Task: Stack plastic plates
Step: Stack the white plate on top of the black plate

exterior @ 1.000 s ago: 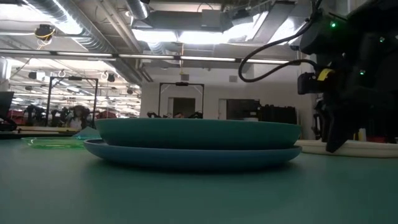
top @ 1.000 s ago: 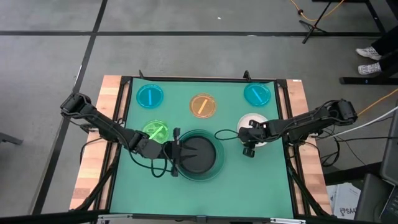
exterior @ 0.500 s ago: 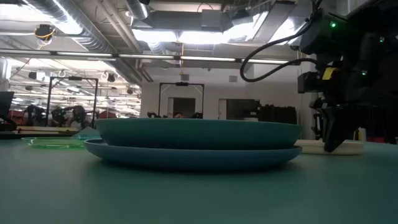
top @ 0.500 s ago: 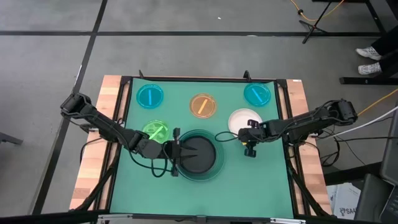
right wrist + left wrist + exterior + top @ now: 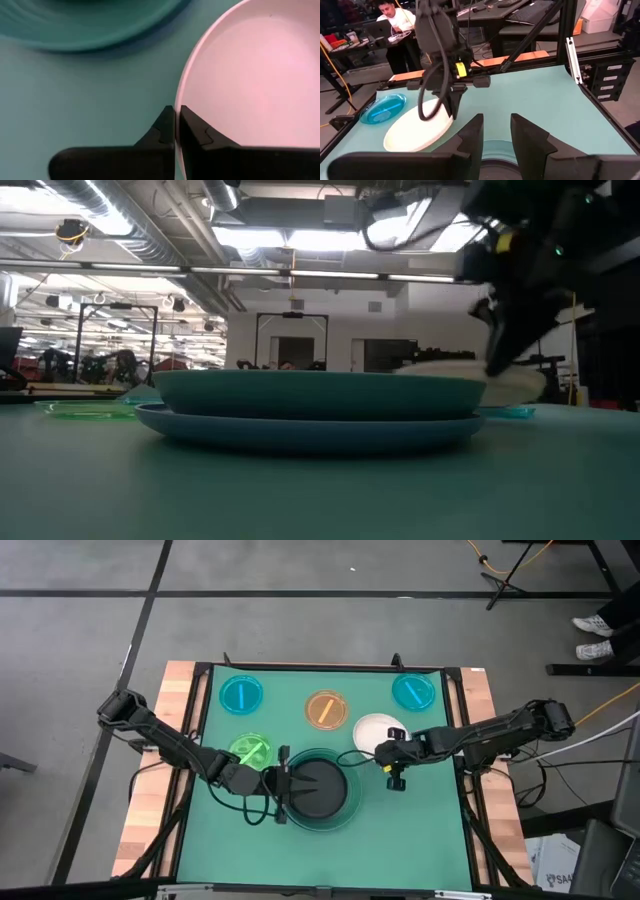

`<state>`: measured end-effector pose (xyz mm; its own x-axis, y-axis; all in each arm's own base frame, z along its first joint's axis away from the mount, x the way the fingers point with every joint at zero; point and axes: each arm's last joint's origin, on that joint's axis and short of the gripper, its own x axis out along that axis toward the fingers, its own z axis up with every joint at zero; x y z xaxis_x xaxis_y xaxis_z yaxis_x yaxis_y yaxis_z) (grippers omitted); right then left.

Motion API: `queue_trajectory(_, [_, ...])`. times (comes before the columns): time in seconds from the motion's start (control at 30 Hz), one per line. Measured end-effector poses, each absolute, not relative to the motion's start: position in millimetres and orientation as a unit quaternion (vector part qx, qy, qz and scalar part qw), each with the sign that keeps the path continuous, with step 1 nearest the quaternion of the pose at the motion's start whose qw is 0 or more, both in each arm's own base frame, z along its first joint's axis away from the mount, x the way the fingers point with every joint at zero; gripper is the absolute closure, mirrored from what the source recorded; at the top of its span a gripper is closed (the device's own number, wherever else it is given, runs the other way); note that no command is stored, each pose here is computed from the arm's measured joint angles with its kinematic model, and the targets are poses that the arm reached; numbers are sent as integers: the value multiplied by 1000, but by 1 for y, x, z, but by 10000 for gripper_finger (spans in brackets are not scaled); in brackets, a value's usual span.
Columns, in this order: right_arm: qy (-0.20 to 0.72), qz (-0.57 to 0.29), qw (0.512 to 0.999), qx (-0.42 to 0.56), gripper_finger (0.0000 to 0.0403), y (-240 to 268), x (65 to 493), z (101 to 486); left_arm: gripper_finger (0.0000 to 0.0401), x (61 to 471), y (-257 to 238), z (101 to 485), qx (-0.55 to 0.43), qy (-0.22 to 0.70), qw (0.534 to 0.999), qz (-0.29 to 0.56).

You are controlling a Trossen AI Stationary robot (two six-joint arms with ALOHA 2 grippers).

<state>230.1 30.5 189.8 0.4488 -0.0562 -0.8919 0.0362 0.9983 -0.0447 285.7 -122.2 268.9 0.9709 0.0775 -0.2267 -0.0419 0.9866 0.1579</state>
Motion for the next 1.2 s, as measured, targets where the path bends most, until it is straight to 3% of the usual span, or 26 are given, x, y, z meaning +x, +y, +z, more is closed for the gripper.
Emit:
queue_trajectory(0.37, [428, 82, 893, -114, 402, 68, 243, 210, 309, 285, -124, 269, 93, 114, 989, 26])
queue_trajectory(0.73, [334, 151, 917, -159, 402, 90, 260, 212, 309, 286, -124, 275, 102, 87, 991, 25])
queue_trajectory(1.2, [348, 157, 909, -167, 402, 111, 321, 199, 309, 286, -125, 277, 99, 79, 992, 24])
